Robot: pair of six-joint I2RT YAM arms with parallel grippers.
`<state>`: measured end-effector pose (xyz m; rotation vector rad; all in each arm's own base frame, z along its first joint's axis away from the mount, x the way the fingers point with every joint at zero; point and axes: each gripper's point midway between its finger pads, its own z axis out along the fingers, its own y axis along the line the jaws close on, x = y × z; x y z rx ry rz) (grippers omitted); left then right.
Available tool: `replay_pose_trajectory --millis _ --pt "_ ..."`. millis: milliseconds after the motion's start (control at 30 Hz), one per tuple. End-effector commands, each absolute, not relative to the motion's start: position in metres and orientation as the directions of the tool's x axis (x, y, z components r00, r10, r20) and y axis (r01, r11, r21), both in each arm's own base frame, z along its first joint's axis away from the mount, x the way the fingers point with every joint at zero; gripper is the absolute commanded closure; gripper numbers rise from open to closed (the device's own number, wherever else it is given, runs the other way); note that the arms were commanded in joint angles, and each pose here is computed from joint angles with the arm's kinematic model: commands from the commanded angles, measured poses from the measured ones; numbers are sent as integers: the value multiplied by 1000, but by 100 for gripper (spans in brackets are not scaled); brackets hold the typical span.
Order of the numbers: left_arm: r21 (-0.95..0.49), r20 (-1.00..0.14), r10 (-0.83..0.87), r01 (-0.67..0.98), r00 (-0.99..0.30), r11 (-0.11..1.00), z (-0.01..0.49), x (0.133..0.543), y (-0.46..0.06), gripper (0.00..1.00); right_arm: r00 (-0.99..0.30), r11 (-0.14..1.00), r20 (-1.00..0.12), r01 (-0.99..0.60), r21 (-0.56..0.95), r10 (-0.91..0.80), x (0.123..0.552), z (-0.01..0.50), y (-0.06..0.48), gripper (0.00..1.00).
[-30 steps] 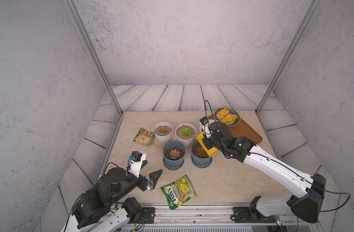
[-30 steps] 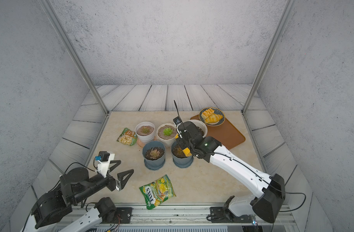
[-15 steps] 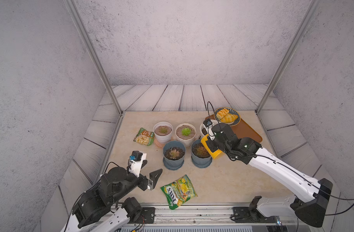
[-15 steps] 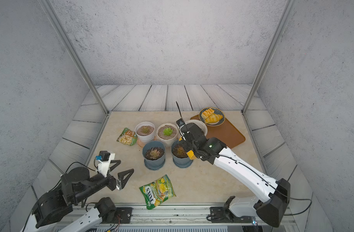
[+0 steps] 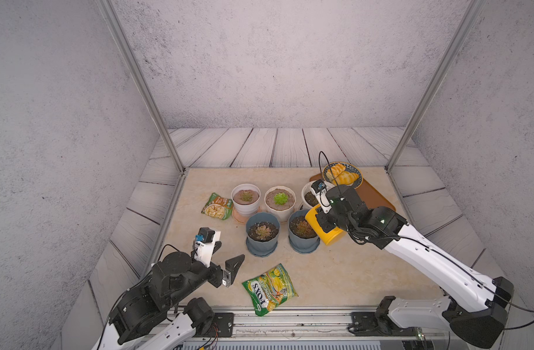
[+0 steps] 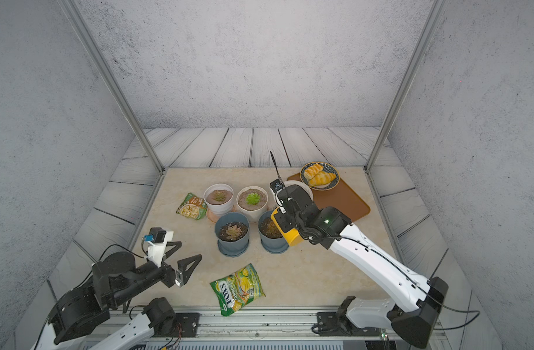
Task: Water the succulent around the soil edge
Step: Water the soil of the potted plant with water.
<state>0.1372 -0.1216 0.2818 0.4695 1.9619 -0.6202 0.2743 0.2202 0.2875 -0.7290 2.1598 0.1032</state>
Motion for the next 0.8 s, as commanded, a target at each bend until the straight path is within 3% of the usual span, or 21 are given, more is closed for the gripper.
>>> replay_pose_trajectory --millis 0,767 --pt "-221 -893 61 552 -446 804 279 139 -120 2 -484 833 -765 -540 -120 -425 266 305 218 100" --pt "-234 -895 52 566 -443 790 280 137 -122 2 -522 760 -773 -645 82 -360 259 310 267 100"
